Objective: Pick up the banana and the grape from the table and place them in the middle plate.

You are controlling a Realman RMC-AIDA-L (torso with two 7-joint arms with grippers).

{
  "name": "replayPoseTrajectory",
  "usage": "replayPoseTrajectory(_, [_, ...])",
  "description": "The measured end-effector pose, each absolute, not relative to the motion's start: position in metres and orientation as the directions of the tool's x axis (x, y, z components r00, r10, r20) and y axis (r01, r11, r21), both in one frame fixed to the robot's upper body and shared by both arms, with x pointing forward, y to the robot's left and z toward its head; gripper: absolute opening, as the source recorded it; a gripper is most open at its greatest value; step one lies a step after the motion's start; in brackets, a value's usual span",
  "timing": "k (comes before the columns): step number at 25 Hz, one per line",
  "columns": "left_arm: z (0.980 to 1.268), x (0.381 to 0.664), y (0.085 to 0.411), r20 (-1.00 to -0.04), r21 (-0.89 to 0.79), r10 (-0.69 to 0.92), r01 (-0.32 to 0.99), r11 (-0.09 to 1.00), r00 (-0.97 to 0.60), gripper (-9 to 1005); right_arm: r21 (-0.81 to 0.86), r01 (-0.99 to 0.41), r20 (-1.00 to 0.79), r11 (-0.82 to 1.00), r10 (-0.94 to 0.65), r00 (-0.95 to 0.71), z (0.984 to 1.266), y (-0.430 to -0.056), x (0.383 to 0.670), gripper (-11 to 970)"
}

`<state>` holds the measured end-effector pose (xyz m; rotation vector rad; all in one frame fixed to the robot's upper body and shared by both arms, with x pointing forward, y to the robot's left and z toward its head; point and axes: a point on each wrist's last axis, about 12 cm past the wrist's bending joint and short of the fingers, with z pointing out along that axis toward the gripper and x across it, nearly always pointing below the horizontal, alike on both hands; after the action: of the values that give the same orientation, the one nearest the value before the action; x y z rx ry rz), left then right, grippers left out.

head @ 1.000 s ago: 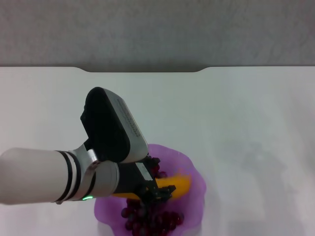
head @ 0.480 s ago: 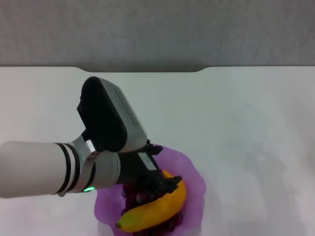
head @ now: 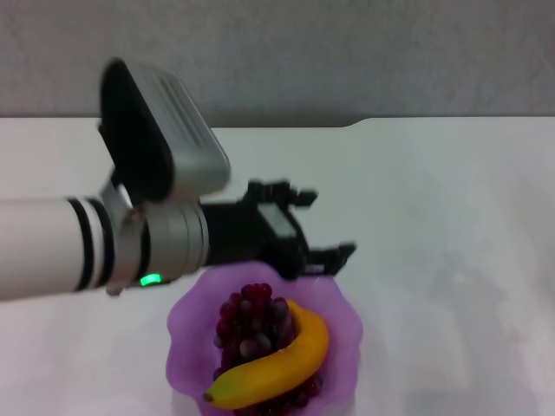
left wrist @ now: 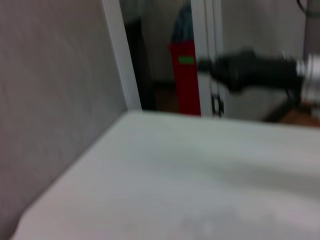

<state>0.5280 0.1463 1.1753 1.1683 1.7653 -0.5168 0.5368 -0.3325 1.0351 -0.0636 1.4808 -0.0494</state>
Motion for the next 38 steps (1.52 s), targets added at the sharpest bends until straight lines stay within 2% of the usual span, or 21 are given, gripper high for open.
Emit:
replayPoseTrajectory(7, [1.213, 0.533, 0.167, -0.963, 0.096, 0.27, 0.905, 0.415, -0.022, 816, -0.071, -0.015, -0.994, 0.997, -0.069, 0.084, 1.036, -0.329, 0.542, 23])
replayPoseTrajectory(13, [1.218, 0.537, 0.223, -0.998, -0.005, -0.064, 0.937, 0.35, 0.018, 790, -0.069, -0.02, -0.994, 0.997, -0.067, 0.087, 1.037, -0.327, 0.544, 23])
replayPoseTrajectory(17, [1.21, 0.537, 0.271, -0.937, -0.047, -0.341, 0.933, 0.358, 0.084, 715, -0.071, -0.033, -0.994, 0.997, -0.068, 0.08, 1.037, -0.325, 0.545, 23])
replayPoseTrajectory(23, [1.209, 0.534, 0.29, -0.922, -0.018, -0.36, 0.911, 0.413, 0.145, 635, -0.059, -0.05, -0.995, 0.997, -0.055, 0.078, 1.037, -0.324, 0.545, 23])
replayPoseTrajectory(28, [1.196, 0.534, 0.298, -0.904, 0.01, -0.366, 0.868, 0.497, 0.221, 569, -0.06, -0.055, -0.995, 0.997, -0.055, 0.079, 1.037, -0.323, 0.546, 23])
replayPoseTrajectory(34, [1.167, 0.532, 0.314, -0.868, 0.087, -0.307, 0.729, 0.679, 0.39, 364, -0.06, -0.058, -0.995, 0.996, -0.055, 0.081, 1.038, -0.322, 0.547, 23])
replayPoseTrajectory(38, [1.144, 0.529, 0.326, -0.848, 0.058, -0.274, 0.594, 0.803, 0.454, 170, -0.06, -0.058, -0.995, 0.997, -0.055, 0.081, 1.038, -0.322, 0.547, 23])
